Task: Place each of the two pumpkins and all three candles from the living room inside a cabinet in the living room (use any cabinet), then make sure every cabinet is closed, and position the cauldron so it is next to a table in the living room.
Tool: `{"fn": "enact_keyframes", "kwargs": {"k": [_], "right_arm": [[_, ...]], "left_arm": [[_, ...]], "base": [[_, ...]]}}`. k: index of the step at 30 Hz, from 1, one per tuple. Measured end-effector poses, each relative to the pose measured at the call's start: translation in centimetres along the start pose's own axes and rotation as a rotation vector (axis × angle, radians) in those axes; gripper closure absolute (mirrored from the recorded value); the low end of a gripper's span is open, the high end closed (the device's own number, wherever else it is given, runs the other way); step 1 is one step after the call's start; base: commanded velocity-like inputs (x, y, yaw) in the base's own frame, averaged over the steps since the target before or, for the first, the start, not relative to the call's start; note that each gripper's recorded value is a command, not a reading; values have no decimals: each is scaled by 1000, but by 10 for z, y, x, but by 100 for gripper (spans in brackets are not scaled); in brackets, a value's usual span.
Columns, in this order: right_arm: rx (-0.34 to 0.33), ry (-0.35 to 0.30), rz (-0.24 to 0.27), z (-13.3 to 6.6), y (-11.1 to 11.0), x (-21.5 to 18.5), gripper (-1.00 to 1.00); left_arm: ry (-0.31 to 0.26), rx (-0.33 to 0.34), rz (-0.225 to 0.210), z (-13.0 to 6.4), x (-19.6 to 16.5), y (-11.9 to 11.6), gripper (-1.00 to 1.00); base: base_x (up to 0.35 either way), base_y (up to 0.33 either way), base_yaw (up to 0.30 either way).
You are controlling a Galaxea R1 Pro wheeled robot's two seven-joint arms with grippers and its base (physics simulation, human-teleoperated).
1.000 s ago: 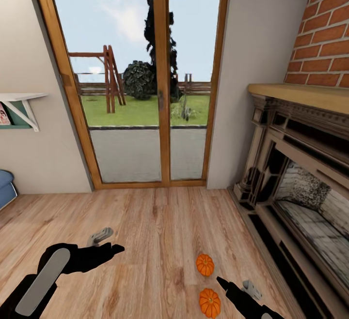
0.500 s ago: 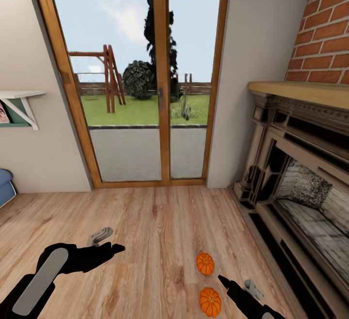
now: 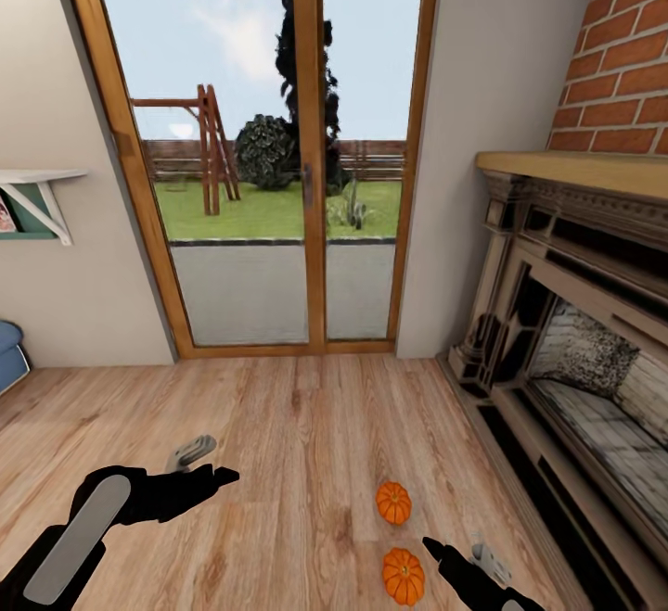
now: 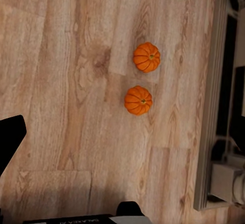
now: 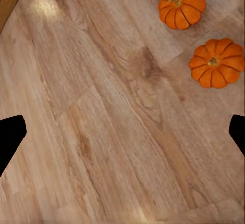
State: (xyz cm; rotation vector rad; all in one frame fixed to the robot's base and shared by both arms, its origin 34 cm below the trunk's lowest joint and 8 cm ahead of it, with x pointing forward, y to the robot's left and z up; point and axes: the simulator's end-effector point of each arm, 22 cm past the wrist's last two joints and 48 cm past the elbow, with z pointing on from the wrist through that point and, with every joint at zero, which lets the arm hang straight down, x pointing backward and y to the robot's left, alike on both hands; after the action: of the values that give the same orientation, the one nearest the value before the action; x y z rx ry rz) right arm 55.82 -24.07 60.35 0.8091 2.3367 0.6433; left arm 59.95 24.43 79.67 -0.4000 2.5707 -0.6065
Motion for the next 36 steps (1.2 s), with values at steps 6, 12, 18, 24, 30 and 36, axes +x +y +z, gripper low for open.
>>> {"fn": "enact_keyframes", "kwargs": {"k": [6,12,18,24,30,36], "right_arm": [[25,-15,5,7,-10,-1,-100],[24,-7,11,14,-16,4,-100],[-8,-1,16,15,-11,7,-100],[-19,-6,36,17,-11,8,-100],[-24,-8,40,24,-16,11,-100],[-58,-9,40,31,-15,14,-100]], "left_arm": [[-1,0,0,7,3,5,-100],[-1,1,0,15,7,9,-100],[-3,3,0,15,7,9,-100],[-6,1,-15,13,3,17,-100],[-19,1,-36,17,0,26,-100],[-22,0,-40,24,3,33,-100]], "base": [[0,0,0],[0,0,0],[0,0,0],[0,0,0],[-4,0,0],[-211,0,0]]}}
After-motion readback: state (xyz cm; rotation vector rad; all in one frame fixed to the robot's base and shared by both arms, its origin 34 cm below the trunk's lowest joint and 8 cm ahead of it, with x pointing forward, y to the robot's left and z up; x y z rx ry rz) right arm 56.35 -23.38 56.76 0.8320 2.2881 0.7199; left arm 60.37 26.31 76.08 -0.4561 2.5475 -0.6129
